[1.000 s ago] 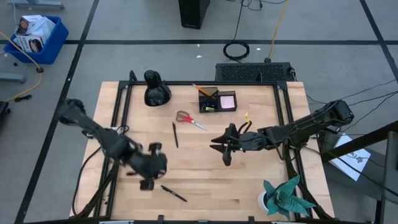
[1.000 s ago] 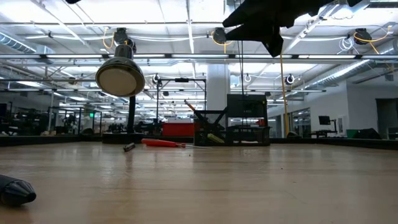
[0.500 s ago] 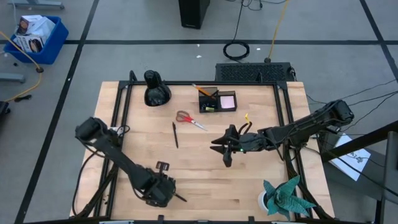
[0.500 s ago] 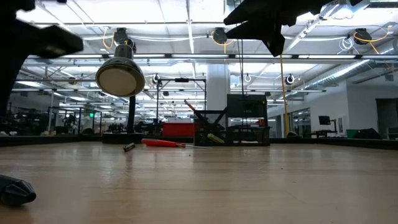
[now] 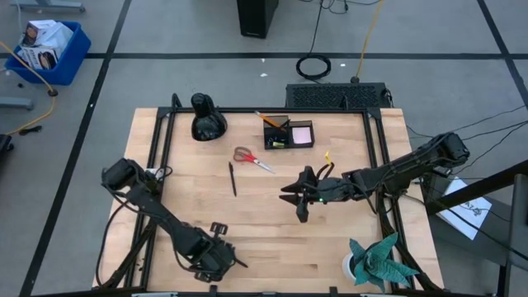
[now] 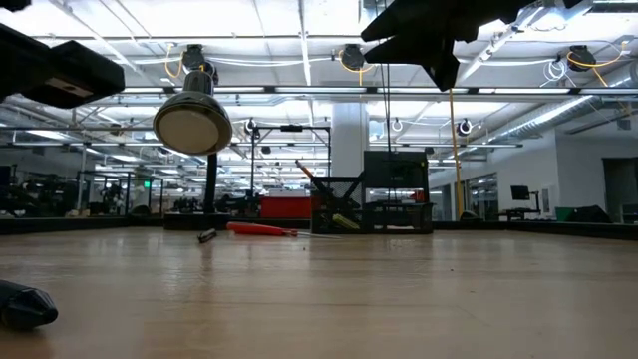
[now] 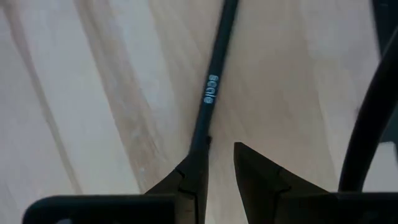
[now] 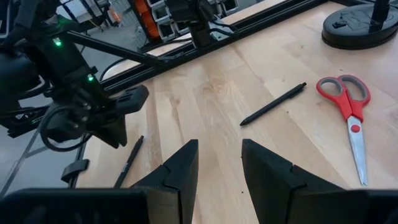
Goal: Pick and place office supplies into organizer
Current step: Put the black pen into the black desk organizer
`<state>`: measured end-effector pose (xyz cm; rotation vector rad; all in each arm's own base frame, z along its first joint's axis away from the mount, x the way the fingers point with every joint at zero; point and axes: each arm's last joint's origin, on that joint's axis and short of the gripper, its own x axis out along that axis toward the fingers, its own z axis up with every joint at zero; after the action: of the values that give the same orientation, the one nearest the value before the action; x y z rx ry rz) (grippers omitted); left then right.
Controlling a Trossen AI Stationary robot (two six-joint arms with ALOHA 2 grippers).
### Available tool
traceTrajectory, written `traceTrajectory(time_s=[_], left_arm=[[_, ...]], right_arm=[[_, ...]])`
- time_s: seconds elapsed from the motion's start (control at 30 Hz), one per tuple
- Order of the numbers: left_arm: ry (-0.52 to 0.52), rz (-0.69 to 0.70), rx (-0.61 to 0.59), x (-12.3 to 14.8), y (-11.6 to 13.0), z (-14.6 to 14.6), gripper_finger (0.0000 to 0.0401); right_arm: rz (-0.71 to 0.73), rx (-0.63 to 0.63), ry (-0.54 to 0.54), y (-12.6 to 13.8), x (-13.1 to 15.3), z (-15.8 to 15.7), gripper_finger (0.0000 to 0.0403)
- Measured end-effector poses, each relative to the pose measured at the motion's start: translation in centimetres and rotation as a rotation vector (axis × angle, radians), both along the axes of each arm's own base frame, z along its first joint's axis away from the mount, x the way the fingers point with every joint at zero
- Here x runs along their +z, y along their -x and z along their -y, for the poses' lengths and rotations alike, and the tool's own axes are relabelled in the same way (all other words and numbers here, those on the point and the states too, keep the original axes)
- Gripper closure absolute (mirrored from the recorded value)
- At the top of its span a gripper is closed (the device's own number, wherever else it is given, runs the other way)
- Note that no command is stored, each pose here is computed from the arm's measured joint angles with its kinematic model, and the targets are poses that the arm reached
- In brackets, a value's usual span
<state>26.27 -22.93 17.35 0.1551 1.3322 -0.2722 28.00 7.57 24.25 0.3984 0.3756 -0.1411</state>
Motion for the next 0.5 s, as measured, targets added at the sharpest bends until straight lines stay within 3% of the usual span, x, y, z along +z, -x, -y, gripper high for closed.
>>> traceTrajectory(time_s=[0.3, 0.5], left_arm=[[0.007, -0.016, -0.003, -1.1, 0.2, -0.4, 0.0313], [0.0, -0.061, 0.029, -2.1, 1.0, -0.7, 0.0276]], right_arm=[[-0.003, 0.006, -0.001, 0.1, 0.0, -0.2, 0.0289], [-0.003, 0.009, -0.005, 0.1, 0.0, -0.3, 0.0289]])
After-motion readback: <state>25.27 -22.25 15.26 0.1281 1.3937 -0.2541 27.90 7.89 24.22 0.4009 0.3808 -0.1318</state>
